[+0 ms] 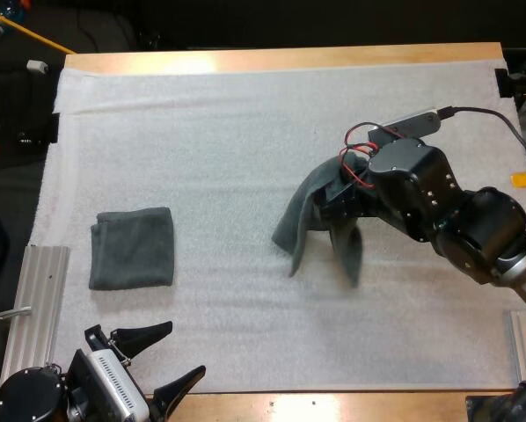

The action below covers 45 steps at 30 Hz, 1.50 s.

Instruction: Pick towel from pile, fold and stack

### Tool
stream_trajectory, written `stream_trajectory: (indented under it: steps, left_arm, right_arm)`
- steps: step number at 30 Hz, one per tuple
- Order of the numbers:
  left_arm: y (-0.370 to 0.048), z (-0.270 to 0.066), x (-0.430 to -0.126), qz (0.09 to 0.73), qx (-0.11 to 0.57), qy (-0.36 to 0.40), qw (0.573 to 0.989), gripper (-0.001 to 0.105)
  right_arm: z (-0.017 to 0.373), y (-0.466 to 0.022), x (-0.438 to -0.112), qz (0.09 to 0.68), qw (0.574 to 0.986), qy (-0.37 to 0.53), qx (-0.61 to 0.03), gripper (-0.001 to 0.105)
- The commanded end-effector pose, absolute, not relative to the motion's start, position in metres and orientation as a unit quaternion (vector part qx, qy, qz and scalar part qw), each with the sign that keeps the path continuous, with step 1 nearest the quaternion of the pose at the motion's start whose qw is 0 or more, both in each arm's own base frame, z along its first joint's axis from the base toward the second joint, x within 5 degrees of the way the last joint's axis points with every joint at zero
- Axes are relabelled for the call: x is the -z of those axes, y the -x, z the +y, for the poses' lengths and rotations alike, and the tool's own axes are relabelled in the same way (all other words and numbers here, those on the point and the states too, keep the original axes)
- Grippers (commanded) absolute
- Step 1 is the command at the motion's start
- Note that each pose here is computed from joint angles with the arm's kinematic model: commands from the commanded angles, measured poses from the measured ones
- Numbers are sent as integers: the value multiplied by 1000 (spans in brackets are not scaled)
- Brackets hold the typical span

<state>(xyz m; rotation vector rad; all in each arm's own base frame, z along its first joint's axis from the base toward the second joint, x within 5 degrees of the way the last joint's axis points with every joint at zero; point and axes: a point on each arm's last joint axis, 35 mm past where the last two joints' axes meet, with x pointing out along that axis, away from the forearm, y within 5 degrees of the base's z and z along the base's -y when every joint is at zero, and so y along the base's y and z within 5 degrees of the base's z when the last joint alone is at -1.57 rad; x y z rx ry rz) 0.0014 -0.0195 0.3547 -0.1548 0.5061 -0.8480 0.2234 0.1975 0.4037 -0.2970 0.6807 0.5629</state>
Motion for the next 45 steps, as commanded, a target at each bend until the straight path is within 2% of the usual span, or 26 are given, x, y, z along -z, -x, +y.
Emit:
stream_trajectory:
  steps: [1,4,11,16,21,29,33,39,40,42,43,44,45]
  left_arm:
    - [-2,-20,-354,248,410,79,874,66]
    - [-2,-20,-354,248,410,79,874,66]
    - [-2,-20,-354,248,410,79,874,66]
    - [-2,-20,-354,248,410,79,874,66]
    - [-2,-20,-354,248,410,79,874,66]
    - [-2,-20,-354,248,410,79,874,66]
    - [-2,-20,-354,248,410,79,874,66]
    - [-2,-20,-354,248,410,79,874,66]
    - [-2,-20,-354,248,410,79,874,66]
    - [-2,-20,-354,248,410,79,874,66]
    - [-2,-20,-354,248,410,79,874,66]
    - [-2,-20,-354,248,410,79,874,66]
    - [-2,-20,-354,248,410,79,874,66]
  right_arm:
    - [198,-222,-411,326,891,123,-292,0]
    - [204,-215,-418,333,883,101,-316,0]
    - [220,-175,-434,369,843,126,-371,0]
    - [225,-163,-430,401,816,110,-402,0]
    - [225,-200,-403,421,828,97,-357,0]
    - [204,-309,-301,524,814,27,-249,0]
    - [188,-331,-281,543,812,16,-214,0]
    - [178,-342,-282,525,827,4,-203,0]
    - [178,-343,-282,521,829,7,-203,1]
    - [178,-344,-283,515,834,11,-200,12]
    - [179,-345,-283,512,835,11,-200,21]
    - [179,-345,-284,509,837,10,-201,36]
    - [179,-345,-284,508,837,10,-201,42]
